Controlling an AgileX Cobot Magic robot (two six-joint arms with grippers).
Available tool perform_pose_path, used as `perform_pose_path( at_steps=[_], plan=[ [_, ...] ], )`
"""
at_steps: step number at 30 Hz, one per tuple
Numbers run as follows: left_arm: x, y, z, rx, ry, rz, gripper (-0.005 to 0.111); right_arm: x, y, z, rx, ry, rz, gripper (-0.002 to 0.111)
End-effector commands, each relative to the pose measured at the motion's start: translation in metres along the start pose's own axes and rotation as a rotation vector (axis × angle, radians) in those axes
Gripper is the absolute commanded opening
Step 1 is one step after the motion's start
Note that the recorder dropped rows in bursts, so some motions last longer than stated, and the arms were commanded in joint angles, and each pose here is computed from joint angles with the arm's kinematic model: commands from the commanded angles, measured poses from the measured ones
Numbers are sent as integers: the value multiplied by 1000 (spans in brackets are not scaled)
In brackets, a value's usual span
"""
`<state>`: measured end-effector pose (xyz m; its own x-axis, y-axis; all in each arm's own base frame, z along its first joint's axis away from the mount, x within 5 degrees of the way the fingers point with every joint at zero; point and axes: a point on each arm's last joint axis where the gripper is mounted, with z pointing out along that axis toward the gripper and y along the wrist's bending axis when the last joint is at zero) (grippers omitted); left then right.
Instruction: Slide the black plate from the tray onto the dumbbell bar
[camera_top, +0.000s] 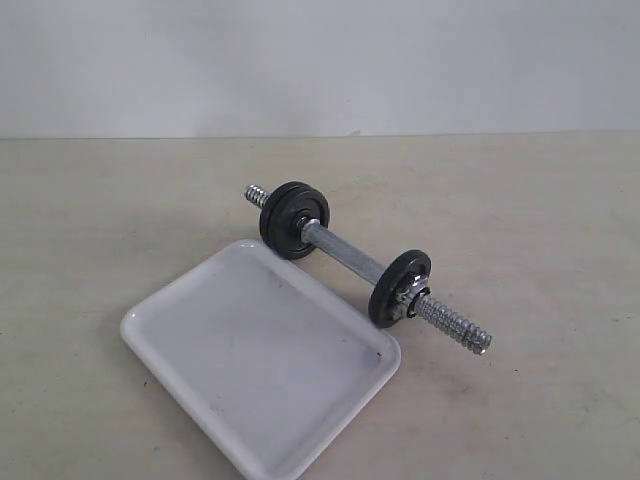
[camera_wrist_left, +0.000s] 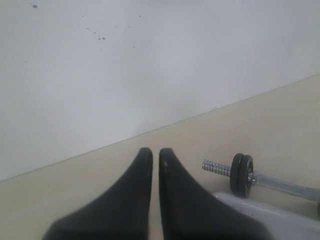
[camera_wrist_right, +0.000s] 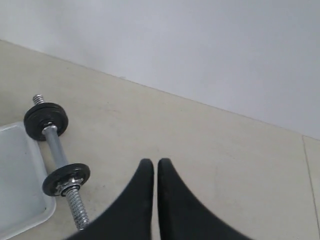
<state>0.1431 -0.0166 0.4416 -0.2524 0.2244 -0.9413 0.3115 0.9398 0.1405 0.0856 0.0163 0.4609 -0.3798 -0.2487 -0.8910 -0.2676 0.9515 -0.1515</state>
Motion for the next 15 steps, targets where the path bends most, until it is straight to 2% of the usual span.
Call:
perform_pose_path(
  at_steps=[1,9,15],
  plan=[
    [25,-11,-12,-11,-9,-28,4,22,3,-23,111,-97,39,0],
    [61,-32,-39,-24,-69,-73,4,62,19,-46,133,-191,55,0],
    [99,-47,-54,-54,-126,-99,4,96,30,-54,143,-238,37,0]
  ],
)
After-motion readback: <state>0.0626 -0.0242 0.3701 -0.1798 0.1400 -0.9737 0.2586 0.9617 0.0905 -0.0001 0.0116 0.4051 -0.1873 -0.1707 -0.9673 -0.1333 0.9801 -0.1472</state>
